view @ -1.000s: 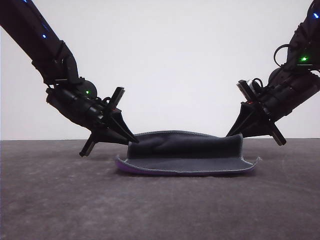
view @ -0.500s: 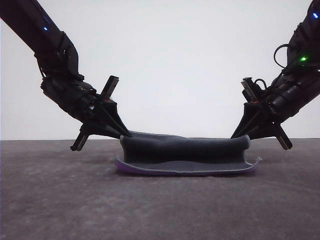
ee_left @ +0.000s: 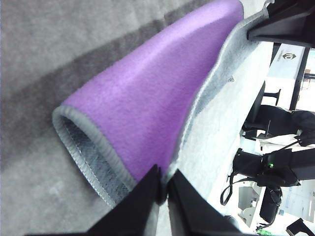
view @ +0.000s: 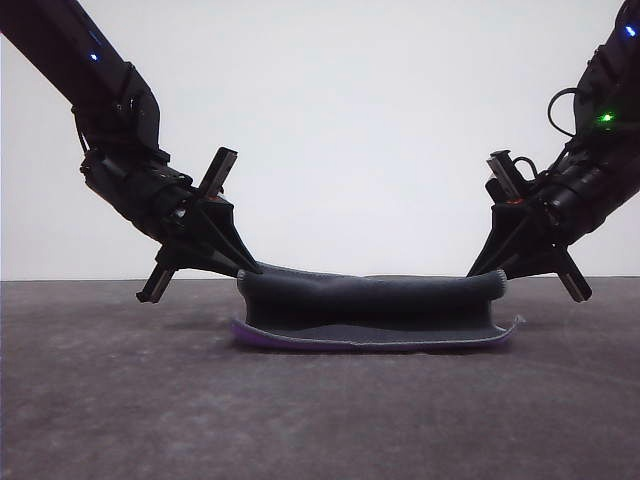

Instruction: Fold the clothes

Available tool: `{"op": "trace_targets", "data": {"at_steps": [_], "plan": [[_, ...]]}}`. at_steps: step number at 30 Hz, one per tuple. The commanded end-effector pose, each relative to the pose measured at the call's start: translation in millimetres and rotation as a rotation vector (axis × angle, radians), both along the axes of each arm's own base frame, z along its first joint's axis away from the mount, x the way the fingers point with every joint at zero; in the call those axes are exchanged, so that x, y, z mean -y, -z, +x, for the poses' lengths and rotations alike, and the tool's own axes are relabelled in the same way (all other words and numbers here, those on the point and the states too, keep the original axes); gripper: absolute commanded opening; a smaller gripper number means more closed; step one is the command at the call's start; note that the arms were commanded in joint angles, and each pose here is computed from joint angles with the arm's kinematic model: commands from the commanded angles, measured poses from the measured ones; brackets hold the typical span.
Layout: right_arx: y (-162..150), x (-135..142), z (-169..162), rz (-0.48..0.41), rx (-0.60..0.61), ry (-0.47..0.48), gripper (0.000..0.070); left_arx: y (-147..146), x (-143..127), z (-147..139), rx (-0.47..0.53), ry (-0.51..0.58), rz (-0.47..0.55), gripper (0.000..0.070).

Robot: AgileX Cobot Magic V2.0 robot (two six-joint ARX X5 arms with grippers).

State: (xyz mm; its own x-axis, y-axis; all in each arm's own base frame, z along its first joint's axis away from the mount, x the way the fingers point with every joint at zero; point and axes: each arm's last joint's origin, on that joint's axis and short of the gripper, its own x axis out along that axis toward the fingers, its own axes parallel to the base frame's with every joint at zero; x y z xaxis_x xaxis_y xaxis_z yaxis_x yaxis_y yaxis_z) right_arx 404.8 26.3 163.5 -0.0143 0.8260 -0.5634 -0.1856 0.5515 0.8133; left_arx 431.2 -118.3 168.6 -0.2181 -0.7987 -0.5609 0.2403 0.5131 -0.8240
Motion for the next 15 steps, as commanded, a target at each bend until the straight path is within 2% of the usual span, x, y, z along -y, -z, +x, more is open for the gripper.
{"op": "trace_targets", "data": {"at_steps": [1,4,8,11,15], "plan": [[5.6,-0.3,4.8,0.008,0.009,-0.016,0.0011,-3.9,2.6,2.5,0.021,0.014,-0.012,0.0040],[5.6,-0.2,3.7,0.008,-0.001,-0.018,0.0025,-4.1,2.1,0.3,0.005,0.021,-0.009,0.0127],[5.5,-0.1,2.3,0.009,-0.013,-0.021,0.0095,-4.5,1.2,-3.5,-0.025,0.031,-0.004,0.0243],[5.3,-0.2,1.1,0.014,-0.018,-0.027,0.0108,-4.8,0.9,-4.9,-0.036,0.036,-0.003,0.0245],[4.3,-0.8,0.3,0.051,-0.025,-0.027,0.0229,-5.0,0.7,-6.1,-0.049,0.037,0.000,0.0245]]}}
